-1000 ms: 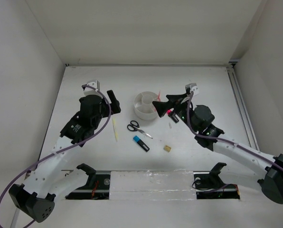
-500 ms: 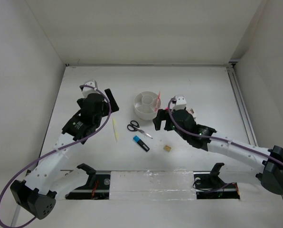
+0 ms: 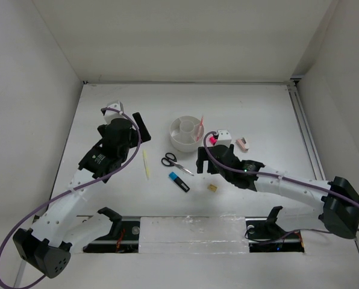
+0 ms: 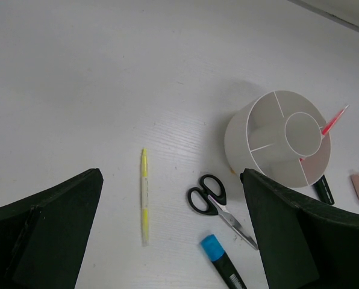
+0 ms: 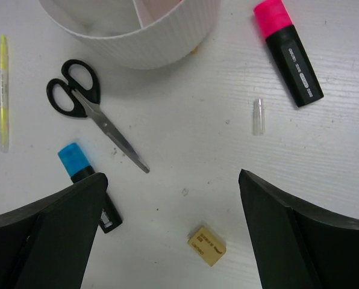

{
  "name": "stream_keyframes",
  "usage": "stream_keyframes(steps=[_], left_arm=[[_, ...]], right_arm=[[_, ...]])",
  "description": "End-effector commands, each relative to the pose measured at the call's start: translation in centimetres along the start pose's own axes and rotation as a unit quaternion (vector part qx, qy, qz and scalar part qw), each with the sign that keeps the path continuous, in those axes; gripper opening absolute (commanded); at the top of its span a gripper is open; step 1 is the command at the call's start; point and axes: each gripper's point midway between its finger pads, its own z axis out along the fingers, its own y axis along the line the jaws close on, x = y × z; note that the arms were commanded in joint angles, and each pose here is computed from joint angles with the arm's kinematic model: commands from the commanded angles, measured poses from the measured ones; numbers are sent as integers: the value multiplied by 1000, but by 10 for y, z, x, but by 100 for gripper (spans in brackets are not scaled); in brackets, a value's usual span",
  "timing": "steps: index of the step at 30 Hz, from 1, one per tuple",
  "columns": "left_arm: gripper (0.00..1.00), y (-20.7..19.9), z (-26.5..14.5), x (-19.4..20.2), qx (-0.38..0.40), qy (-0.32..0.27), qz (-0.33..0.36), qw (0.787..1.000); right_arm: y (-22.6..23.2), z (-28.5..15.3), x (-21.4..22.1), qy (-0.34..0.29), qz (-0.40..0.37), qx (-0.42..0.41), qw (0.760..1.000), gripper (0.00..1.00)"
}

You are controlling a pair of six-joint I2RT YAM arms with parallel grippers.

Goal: Sort the stationery into containers
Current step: Pick up the pen from the center of the board.

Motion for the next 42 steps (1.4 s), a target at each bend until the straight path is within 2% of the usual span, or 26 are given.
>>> stream_keyframes(steps=[1, 6, 10, 13, 17, 21, 25, 31, 33, 35, 42], left_arm=[[100, -6, -11, -21, 12, -26, -18, 999], [100, -3, -5, -2, 2, 12, -11, 1000], [100, 4, -5, 0, -17, 14, -18, 1000], [100, 8, 0, 23, -35, 55, -33, 997], [100, 1, 13, 70, -21, 132, -41, 990], [100, 4, 18, 93, -22, 158, -47, 986], [100, 8, 21, 110, -28, 177, -54, 982], [100, 14, 18, 114, -34, 173, -64, 982], [100, 16, 19, 118, -39, 176, -71, 981], [100, 20, 20, 126, -45, 182, -72, 980], [100, 29, 23, 142, -69, 194, -75, 976]], right_arm=[[-1, -2, -12, -9, 13, 11, 1000, 96], [-9, -7, -25, -9, 29, 5, 1000, 92], [-20, -7, -34, -11, 32, 5, 999, 90], [-31, 9, -40, 15, 37, 14, 999, 83], [-32, 20, -41, 29, 23, 27, 999, 76], [-33, 27, -37, 42, 19, 27, 999, 76], [-36, 27, -34, 39, 23, 24, 999, 76], [-46, 40, -31, 53, 21, 29, 998, 75], [-49, 46, -36, 57, 27, 35, 997, 73], [-51, 54, -28, 71, 23, 42, 996, 70], [-55, 72, -6, 101, 21, 44, 994, 65]])
